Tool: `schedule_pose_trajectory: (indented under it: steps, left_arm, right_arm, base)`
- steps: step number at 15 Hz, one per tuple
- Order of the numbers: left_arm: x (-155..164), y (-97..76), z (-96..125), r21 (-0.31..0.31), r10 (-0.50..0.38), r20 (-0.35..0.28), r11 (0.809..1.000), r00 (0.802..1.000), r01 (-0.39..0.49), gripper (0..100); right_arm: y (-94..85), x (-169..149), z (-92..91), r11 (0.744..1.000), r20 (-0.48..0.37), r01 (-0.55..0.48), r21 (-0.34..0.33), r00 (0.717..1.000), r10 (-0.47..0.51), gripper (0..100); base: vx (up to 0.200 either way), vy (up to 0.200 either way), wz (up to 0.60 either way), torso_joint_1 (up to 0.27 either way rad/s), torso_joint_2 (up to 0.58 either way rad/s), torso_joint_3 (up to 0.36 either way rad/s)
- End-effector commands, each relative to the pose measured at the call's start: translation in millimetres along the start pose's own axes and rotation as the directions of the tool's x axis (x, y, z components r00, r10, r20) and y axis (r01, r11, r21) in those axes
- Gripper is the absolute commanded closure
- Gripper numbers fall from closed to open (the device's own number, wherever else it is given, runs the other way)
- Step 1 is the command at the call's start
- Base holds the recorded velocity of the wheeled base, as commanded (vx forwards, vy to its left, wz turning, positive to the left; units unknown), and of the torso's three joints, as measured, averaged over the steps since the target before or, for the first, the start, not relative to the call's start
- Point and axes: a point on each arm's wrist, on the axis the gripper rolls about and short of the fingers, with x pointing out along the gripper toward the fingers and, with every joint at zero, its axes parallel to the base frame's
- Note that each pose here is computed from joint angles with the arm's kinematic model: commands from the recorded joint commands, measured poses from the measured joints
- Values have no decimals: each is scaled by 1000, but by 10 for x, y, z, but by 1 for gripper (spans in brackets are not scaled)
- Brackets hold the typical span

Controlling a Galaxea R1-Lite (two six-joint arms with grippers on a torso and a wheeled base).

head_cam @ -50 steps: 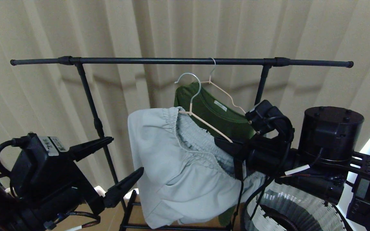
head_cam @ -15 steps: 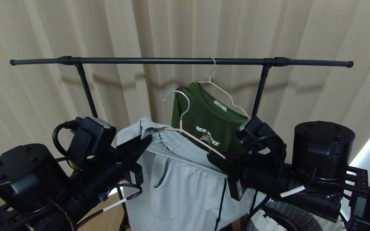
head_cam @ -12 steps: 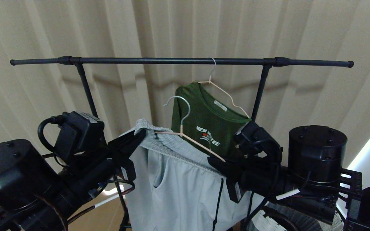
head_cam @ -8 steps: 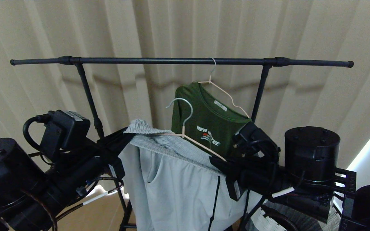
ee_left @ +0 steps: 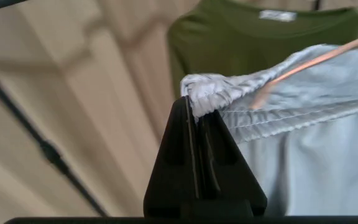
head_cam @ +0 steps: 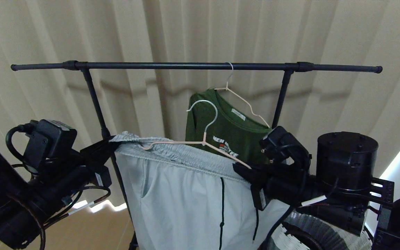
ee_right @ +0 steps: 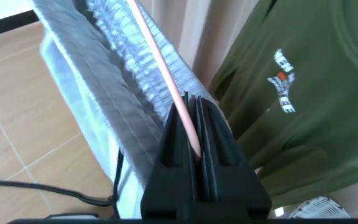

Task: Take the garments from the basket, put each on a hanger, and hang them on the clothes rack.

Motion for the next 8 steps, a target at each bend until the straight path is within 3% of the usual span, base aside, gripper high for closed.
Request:
schedule_pose_trajectory:
  steps: [1, 8]
  left_arm:
    - [4, 33, 14, 1, 16, 7, 1000, 1000, -16, 100]
    - [57, 38, 157, 10, -66, 93, 998, 993, 66, 100]
  right_arm:
    - [-6, -12, 5, 1000, 3, 3, 0, 1000, -3, 100]
    - [3, 22, -137, 1000, -54, -2, -3, 999, 2, 100]
  base:
    - [0, 0, 0, 0, 0, 0]
    - [0, 0, 0, 0, 0, 0]
